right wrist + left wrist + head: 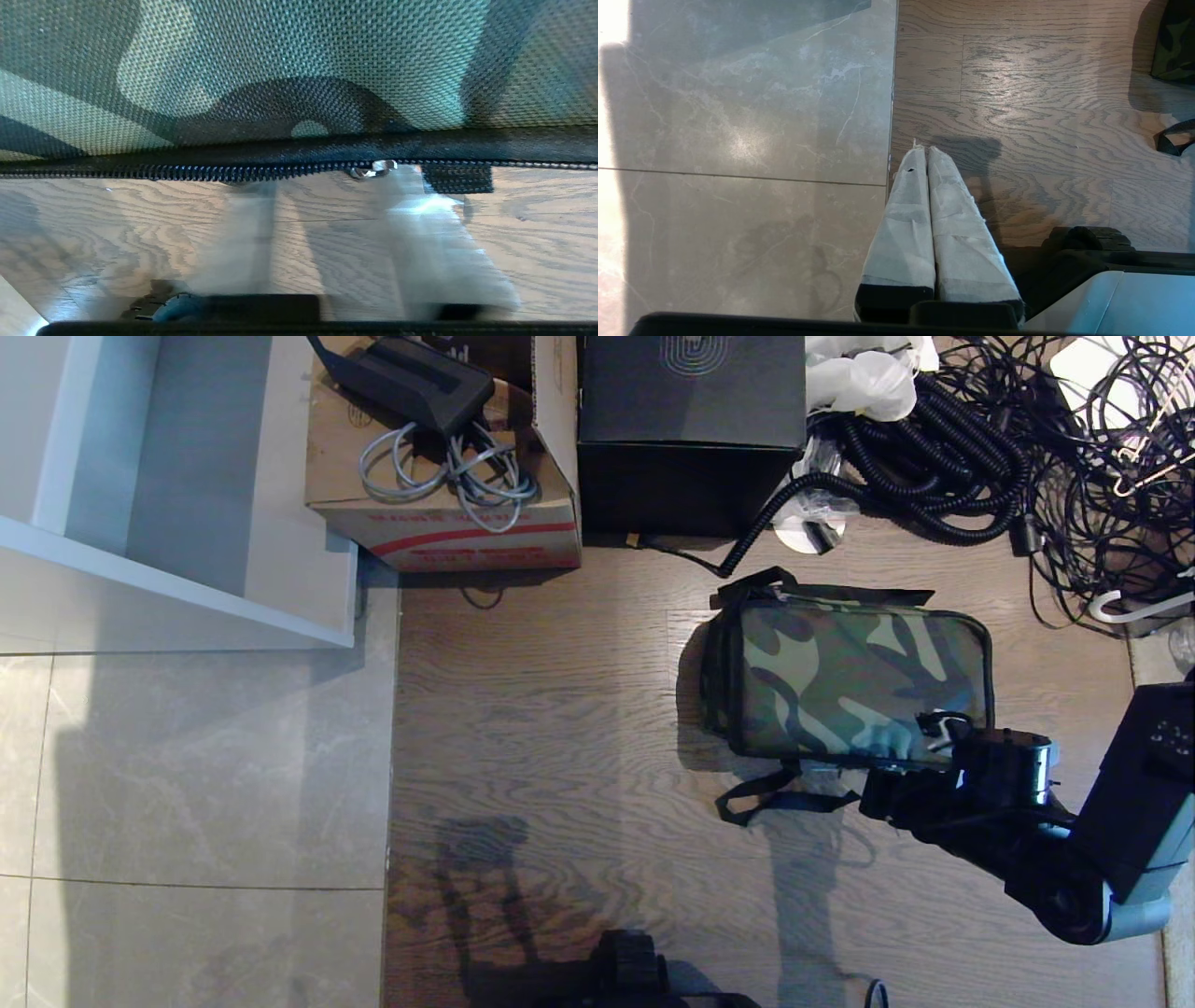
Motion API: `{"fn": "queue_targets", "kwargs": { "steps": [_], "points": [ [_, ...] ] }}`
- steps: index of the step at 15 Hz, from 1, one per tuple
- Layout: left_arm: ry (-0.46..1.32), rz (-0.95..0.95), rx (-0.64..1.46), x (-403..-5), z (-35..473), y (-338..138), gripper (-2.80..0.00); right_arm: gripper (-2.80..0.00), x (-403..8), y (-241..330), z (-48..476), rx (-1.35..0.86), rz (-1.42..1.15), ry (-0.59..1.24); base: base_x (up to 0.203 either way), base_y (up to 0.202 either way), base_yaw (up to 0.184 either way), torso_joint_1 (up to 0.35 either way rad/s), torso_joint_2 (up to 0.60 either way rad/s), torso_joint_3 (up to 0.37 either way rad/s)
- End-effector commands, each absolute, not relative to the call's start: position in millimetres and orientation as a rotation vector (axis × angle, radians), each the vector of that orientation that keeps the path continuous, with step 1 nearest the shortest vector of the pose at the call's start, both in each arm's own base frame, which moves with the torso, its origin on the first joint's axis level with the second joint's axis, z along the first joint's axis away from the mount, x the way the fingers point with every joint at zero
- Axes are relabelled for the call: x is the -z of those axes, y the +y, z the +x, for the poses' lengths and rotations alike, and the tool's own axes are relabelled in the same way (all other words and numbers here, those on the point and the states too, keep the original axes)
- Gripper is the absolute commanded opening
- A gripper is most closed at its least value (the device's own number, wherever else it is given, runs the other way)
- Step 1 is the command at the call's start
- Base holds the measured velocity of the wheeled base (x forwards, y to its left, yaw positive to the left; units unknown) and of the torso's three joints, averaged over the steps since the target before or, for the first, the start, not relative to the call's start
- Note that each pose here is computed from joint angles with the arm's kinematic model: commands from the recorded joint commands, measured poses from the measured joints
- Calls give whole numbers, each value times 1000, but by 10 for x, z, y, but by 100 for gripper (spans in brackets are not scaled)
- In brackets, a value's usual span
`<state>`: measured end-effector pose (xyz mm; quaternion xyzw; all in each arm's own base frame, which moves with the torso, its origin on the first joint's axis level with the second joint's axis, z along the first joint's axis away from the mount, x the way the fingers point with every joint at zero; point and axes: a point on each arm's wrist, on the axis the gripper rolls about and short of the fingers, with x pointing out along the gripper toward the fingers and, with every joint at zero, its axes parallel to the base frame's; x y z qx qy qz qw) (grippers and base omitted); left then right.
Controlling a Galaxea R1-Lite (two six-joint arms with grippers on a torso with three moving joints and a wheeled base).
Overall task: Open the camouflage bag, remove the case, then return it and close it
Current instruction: Open the top of the storage box
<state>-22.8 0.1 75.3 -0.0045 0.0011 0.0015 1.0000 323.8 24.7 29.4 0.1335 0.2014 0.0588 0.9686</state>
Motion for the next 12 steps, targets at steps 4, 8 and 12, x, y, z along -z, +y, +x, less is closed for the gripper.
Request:
{"fn": "queue_targets", "kwargs": {
  "steps": [4,8,12],
  "points": [
    [2,-9,-5,-753,-228,2,-280,-280,-353,275,3205,-133,263,386,0,0,0,0,0,0],
    [2,-9,-4,-753,-228,2,-280,-280,-503,264,3035,-171,244,387,0,0,0,0,0,0],
    [0,-9,-5,-755,-228,2,-280,0,-392,259,2971,-201,131,444,0,0,0,0,0,0]
  ]
}}
